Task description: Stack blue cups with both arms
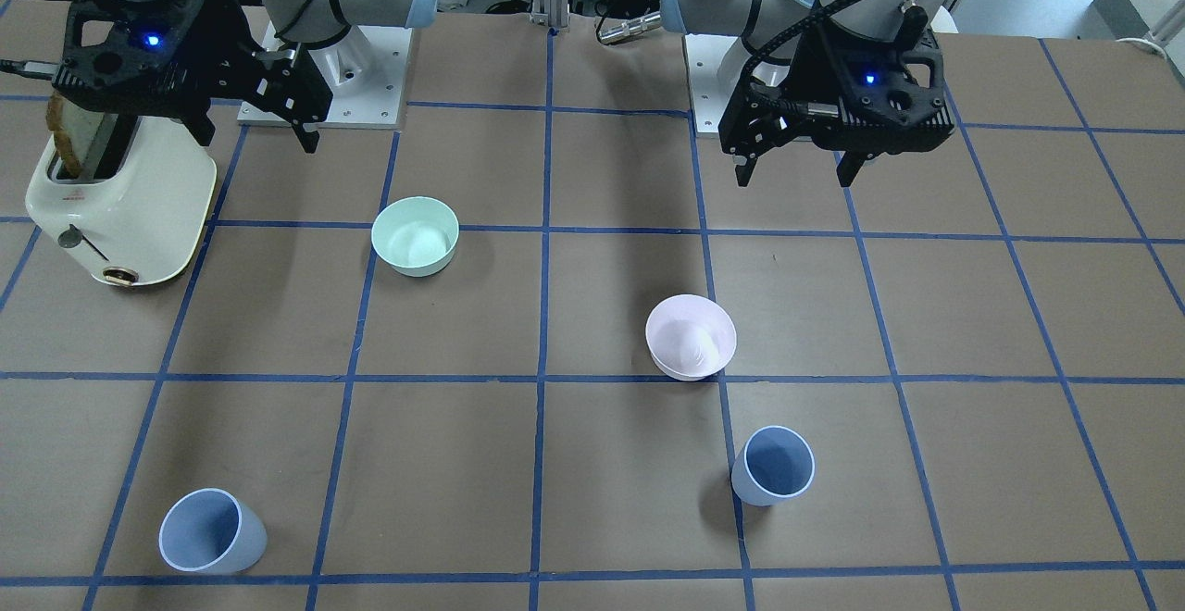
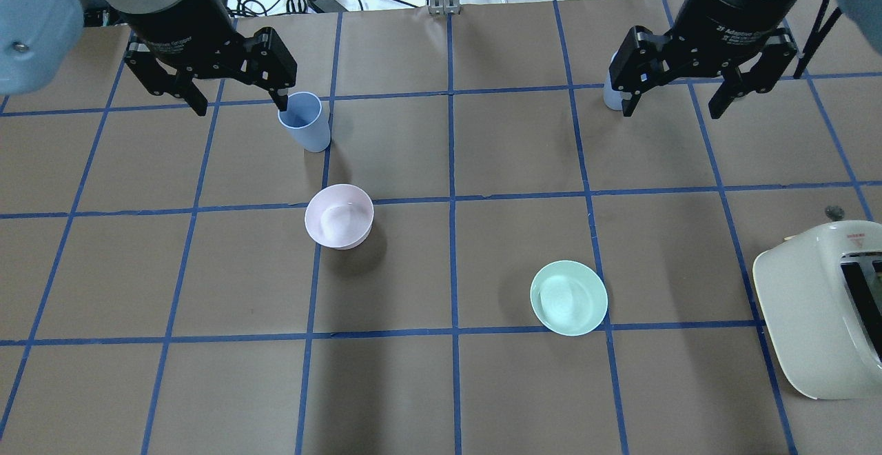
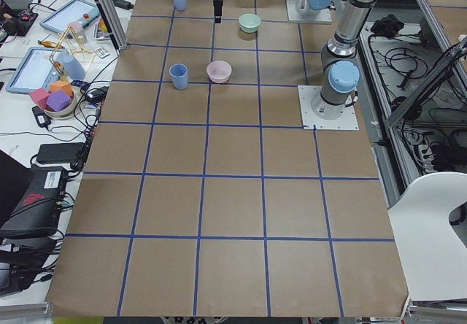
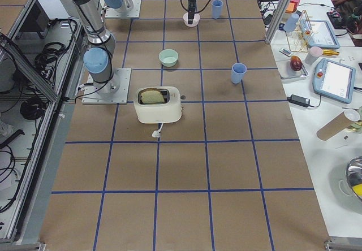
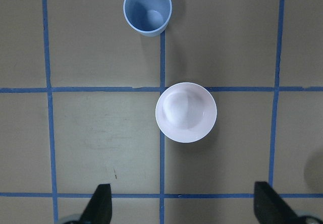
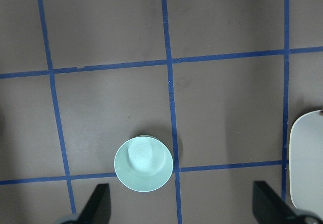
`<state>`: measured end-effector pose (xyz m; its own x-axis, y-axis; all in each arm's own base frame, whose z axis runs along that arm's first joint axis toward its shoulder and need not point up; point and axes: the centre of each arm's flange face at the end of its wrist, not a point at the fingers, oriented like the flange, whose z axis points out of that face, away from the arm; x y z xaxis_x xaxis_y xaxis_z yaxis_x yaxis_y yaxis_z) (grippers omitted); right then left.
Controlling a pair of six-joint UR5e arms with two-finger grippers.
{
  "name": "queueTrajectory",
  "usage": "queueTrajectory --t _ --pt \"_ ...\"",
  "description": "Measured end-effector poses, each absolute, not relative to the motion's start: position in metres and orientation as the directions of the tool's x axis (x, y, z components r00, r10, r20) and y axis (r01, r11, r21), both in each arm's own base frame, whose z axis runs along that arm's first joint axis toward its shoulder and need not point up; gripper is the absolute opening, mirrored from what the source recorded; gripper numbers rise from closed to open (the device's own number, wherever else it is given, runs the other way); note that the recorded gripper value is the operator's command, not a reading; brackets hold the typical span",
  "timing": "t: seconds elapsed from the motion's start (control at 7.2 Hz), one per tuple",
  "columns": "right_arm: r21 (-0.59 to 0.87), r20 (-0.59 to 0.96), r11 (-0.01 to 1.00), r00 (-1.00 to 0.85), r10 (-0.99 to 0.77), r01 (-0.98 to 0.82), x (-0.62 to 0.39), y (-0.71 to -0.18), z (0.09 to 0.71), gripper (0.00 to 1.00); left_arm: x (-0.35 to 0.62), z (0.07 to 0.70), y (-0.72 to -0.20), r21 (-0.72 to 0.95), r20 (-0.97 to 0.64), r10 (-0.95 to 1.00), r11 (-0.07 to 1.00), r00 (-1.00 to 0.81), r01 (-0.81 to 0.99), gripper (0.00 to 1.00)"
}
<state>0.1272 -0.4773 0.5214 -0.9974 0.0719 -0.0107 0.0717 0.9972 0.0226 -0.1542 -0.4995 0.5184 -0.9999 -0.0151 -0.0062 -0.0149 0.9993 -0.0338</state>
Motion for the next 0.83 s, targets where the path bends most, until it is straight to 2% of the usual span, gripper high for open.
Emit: queueTrajectory --t 0.83 --pt "0.027 -0.007 0.997 -0.998 0.069 0.068 0.1263 -0.4778 0.5189 1.0 -0.1538 0.5184 -0.4987 -0.028 -0.01 -0.018 0.999 -1.0 -0.018 1.0"
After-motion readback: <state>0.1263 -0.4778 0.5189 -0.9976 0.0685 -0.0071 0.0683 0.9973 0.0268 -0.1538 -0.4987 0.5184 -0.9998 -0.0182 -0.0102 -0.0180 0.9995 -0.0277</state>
